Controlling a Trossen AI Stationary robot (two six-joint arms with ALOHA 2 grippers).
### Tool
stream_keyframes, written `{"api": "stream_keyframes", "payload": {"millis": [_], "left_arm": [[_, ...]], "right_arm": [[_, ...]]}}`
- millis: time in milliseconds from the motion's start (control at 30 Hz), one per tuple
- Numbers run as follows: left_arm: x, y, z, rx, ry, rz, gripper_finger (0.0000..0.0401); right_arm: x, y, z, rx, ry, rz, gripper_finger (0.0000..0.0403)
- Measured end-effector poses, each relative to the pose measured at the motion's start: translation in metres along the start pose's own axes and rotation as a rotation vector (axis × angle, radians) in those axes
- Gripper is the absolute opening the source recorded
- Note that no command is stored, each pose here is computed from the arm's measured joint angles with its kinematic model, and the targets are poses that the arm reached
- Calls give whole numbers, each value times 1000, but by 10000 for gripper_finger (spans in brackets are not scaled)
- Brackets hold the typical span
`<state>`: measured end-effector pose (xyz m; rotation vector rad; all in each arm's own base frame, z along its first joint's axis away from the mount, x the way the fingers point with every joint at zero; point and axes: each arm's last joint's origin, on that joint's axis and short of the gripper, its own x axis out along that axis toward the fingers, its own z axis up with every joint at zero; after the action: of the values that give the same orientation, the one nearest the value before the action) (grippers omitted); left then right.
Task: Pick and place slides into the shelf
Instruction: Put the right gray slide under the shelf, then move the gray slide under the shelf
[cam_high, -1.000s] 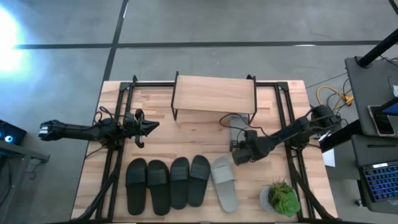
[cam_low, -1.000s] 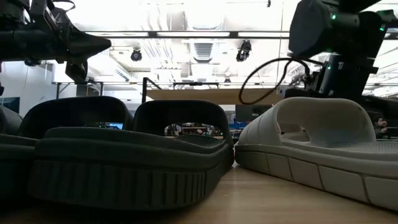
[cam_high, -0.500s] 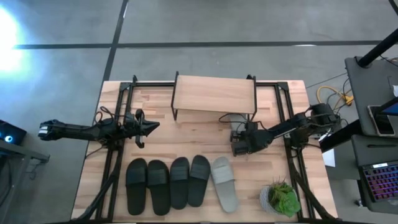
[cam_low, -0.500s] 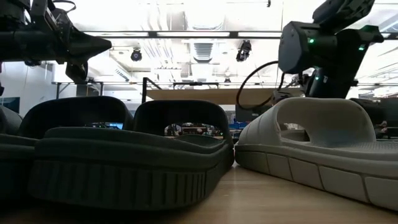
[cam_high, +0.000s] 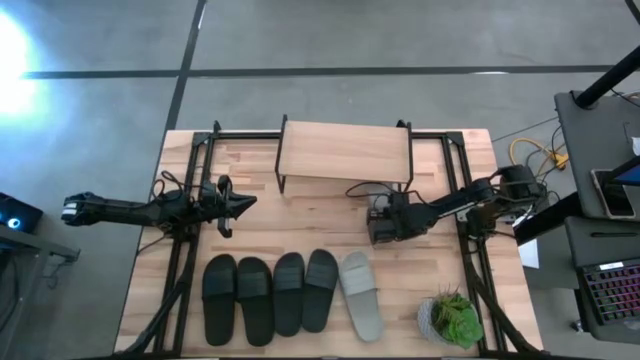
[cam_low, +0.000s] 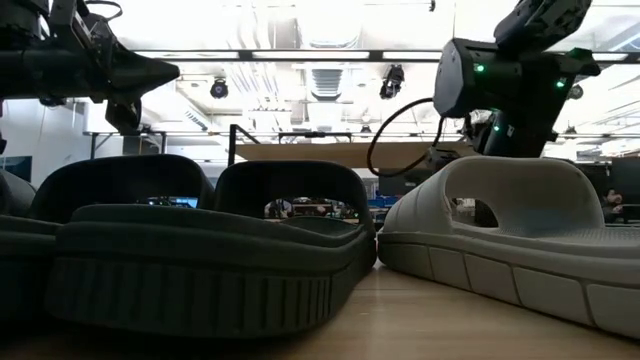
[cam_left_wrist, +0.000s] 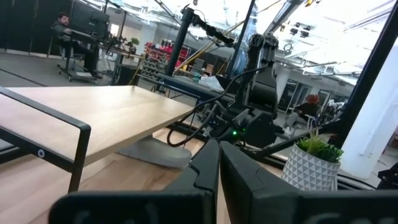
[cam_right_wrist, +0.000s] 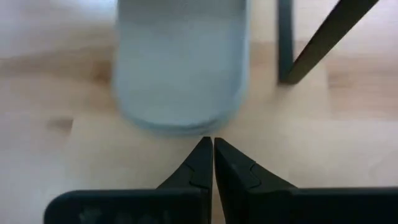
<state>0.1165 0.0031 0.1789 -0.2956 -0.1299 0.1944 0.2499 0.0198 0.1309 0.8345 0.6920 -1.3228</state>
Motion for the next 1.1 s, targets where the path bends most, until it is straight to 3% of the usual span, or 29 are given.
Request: {"api": "stream_keyframes", "payload": {"millis": [333, 533, 867, 1100], "left_arm": [[0, 0, 1, -3, -4, -1, 0], [0, -1, 3, -53, -11, -6, 0], [0, -1, 2, -131, -3, -4, 0], [0, 0, 0, -130, 10, -14, 0]], "right_arm": [[-47, 12, -34, -147, 79, 134, 9], [-95, 21, -62, -295, 269, 277, 9], [-177, 44, -91, -272, 548, 574, 9], [-170, 51, -120, -227, 574, 497, 9]]}}
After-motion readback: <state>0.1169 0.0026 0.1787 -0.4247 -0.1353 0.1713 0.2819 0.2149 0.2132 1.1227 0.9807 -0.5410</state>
